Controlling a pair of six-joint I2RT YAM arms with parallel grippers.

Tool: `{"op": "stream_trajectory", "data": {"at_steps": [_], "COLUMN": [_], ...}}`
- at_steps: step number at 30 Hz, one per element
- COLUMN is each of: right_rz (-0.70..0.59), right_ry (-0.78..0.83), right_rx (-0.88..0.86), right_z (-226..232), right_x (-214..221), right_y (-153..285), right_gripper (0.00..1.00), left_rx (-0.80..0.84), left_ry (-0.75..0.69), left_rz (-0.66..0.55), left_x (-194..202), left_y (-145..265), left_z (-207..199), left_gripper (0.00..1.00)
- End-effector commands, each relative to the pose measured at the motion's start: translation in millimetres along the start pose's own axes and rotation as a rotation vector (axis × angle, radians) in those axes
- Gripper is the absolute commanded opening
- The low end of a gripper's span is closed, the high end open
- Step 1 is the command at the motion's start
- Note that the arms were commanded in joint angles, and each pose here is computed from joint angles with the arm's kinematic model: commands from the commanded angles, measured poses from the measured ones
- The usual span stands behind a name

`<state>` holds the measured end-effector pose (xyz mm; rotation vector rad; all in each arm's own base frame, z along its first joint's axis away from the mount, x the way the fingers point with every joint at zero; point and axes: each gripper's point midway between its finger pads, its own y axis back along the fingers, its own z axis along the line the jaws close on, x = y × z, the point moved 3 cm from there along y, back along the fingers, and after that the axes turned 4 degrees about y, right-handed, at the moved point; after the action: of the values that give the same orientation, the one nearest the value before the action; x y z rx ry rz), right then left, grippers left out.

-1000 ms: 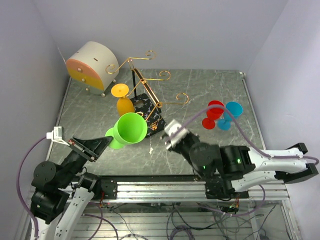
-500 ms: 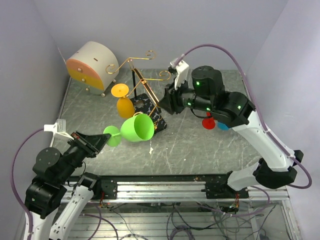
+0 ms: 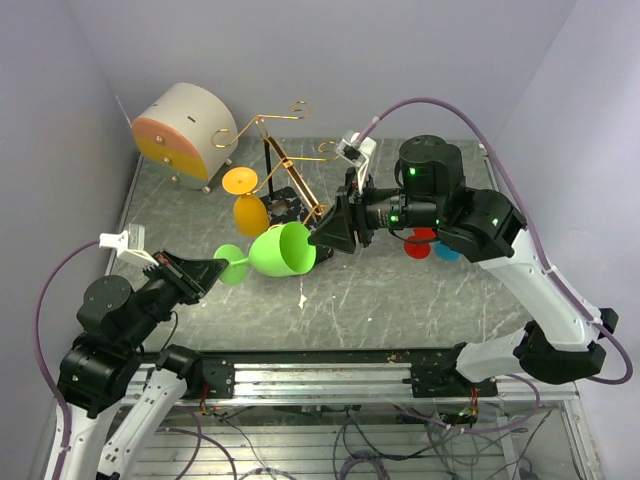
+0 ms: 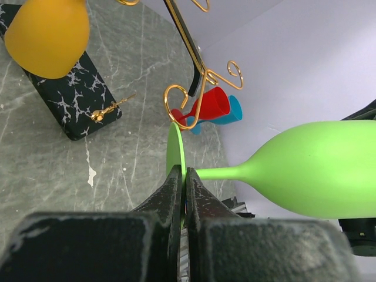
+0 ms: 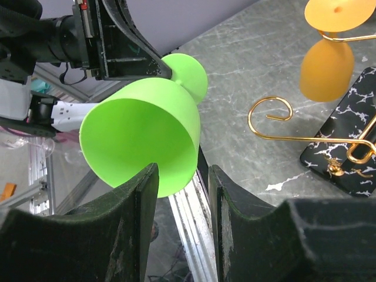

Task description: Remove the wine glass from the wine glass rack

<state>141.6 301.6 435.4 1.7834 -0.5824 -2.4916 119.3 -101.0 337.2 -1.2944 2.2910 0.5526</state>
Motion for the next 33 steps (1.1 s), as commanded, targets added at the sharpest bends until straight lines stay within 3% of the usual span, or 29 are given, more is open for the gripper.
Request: {"op": "stream_trajectory", "data": {"at_steps": [1,12,18,19,22,24,28,33], "right_rz": [-0.015,0.014,0.002,-0.005,-0.038,-0.072,-0.146,-0.274], "right_ry": [0.0,-0.033,-0.045,-0.047,-0.043,-0.033,-0.007,0.023], "right_rx": [-0.01,-0.037,-0.007,0.011,0.082,0.167,0.359,0.683], "right_z": [0,-3,-6,-8,-13,-20,-38,-68], "right_x": [-2,5,2,0,-8,-17,-40,-79], "right_y": [-3,-27,-30,-27,-16,-4,27,79], "right_gripper": [0.39,0.36,0.0,0.0,0.0,0.0,0.0,0.0], "left_rx": [0.079,0.102,0.106,0.104,0.057,0.007,-0.095,-0.188], "left_ry": [-0.023,-0.019,-0.027,-0.028,-0.02,-0.016,-0.053,-0.172], "left_rz": [-0.013,-0.001,-0.001,0.0,0.008,0.012,0.005,-0.049], "left_x": [-7,-7,-10,-10,-9,-10,-15,-30], "left_y": [-1,-5,-6,-6,-9,-12,-15,-17], "left_z": [-18,-22,-26,-26,-19,-13,-1,11], "left_gripper": [0.07,0.07,0.07,0.08,0.37,0.47,0.53,0.53]}}
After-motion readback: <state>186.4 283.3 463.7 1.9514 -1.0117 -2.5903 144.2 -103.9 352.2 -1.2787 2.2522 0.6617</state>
